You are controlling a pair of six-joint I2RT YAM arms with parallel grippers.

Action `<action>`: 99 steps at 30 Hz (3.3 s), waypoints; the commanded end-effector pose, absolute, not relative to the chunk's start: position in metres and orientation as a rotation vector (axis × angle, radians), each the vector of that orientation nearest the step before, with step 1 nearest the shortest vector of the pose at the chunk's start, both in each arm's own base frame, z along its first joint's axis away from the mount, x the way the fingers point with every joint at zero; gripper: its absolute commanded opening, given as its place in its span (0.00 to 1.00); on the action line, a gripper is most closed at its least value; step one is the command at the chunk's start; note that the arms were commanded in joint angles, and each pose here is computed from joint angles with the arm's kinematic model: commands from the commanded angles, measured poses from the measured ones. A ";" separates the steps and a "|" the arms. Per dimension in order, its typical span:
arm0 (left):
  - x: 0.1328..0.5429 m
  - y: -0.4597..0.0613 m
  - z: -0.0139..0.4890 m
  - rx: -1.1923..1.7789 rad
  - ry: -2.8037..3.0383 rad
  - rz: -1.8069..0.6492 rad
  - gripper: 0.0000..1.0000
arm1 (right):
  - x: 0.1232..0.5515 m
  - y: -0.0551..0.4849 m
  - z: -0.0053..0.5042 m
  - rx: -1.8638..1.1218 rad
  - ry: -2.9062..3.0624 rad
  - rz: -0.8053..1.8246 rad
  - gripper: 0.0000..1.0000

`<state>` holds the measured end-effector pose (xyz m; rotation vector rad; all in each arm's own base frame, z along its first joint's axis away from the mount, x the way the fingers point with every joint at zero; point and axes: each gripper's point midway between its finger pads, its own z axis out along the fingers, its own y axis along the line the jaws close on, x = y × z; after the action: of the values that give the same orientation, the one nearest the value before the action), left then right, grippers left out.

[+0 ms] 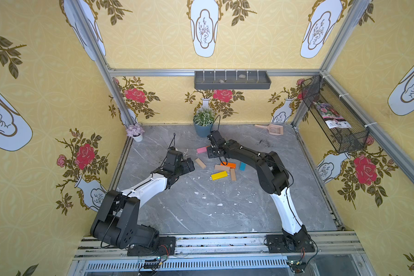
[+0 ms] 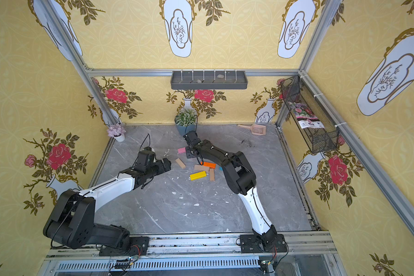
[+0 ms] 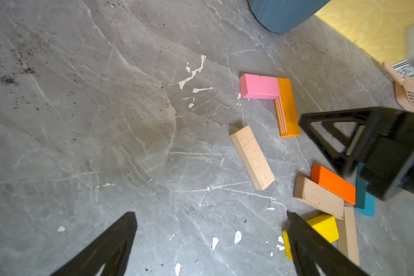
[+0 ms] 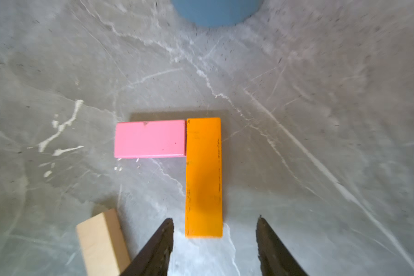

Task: Assemble a giraffe with building blocks
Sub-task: Assemble the building block at the center of the board.

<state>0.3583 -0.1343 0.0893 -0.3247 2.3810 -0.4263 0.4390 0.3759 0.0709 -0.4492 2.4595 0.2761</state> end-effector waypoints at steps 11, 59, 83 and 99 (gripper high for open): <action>0.355 -0.129 0.092 -0.342 2.364 -0.410 0.99 | 0.332 0.370 0.057 -0.486 2.596 0.611 0.58; 0.354 -0.140 0.086 -0.305 2.399 -0.470 0.99 | 0.350 0.315 0.016 -0.727 2.665 0.397 0.58; 0.353 -0.141 0.086 -0.297 2.407 -0.467 0.99 | 0.343 0.331 0.013 -0.492 2.655 0.210 0.16; 0.353 -0.140 0.090 -0.290 2.393 -0.460 0.99 | 0.353 0.348 0.016 -0.442 2.660 0.302 0.16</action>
<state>0.3537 -0.1416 0.0900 -0.3009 2.3949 -0.4746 0.3567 0.3479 0.0210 -0.4568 2.6273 0.2858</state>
